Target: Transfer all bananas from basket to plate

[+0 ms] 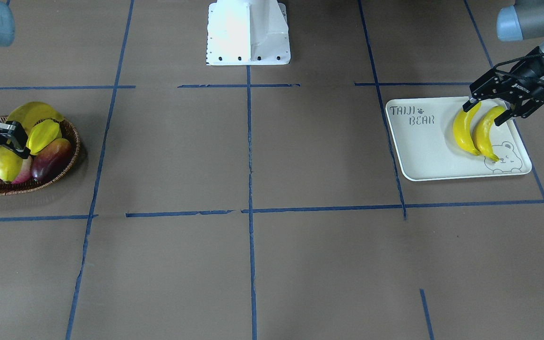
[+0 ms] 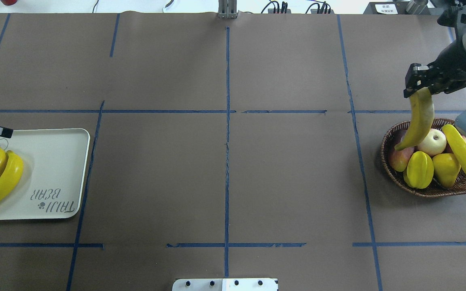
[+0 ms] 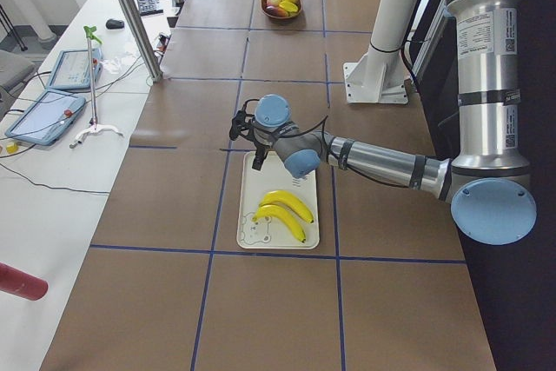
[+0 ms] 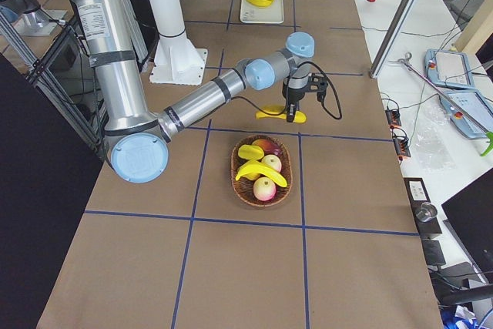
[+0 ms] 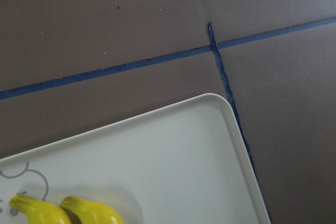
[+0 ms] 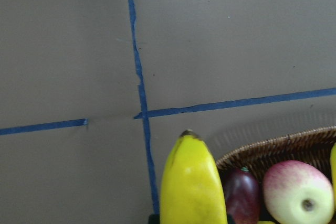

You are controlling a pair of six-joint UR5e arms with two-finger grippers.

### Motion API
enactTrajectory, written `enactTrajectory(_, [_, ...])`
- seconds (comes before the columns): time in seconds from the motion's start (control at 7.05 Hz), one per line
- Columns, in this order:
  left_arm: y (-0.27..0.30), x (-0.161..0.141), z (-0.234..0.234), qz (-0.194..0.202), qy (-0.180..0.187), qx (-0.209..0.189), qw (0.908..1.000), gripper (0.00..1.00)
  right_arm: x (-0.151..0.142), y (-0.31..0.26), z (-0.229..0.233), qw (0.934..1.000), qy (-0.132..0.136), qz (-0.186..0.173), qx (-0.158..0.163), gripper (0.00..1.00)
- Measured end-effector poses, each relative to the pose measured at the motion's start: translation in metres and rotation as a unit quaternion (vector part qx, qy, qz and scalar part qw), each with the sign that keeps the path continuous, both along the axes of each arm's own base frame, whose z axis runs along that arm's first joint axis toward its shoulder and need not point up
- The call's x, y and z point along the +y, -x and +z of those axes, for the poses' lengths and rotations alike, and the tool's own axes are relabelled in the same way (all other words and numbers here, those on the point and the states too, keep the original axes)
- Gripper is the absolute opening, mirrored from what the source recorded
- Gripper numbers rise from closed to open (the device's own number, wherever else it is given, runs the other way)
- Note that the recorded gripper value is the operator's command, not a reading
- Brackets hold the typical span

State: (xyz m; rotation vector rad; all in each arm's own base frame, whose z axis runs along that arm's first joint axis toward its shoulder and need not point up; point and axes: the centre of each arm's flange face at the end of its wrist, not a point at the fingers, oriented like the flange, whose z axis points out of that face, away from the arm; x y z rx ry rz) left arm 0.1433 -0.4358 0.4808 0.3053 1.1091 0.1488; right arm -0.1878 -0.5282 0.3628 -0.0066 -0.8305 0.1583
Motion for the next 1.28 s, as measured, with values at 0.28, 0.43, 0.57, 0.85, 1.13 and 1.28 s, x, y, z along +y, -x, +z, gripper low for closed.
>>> enactTrajectory(0.28, [-0.037,0.003,-0.023,0.023,-0.010,0.029,0.9993,1.00,0.001,0.037,-0.038,0.9986,0.009,0.033,-0.040,0.02])
enactTrajectory(0.43, [-0.059,0.003,-0.037,0.040,-0.025,0.042,0.9980,1.00,0.003,0.056,-0.047,0.9961,0.013,0.053,-0.070,0.02])
enactTrajectory(0.57, [-0.072,0.003,-0.048,0.050,-0.035,0.051,0.9968,1.00,0.008,0.074,-0.054,0.9930,0.018,0.068,-0.095,0.02])
enactTrajectory(0.85, [-0.084,-0.004,-0.072,0.054,-0.048,0.067,0.9951,1.00,0.022,0.113,-0.066,0.9858,0.021,0.097,-0.135,0.02])
enactTrajectory(1.13, [-0.097,-0.019,-0.116,0.042,-0.044,0.097,0.9934,1.00,0.033,0.162,-0.092,0.9752,0.026,0.125,-0.181,0.03])
enactTrajectory(1.28, [-0.109,-0.020,-0.139,0.048,-0.048,0.112,0.9914,1.00,0.037,0.181,-0.106,0.9718,0.029,0.127,-0.197,0.02])
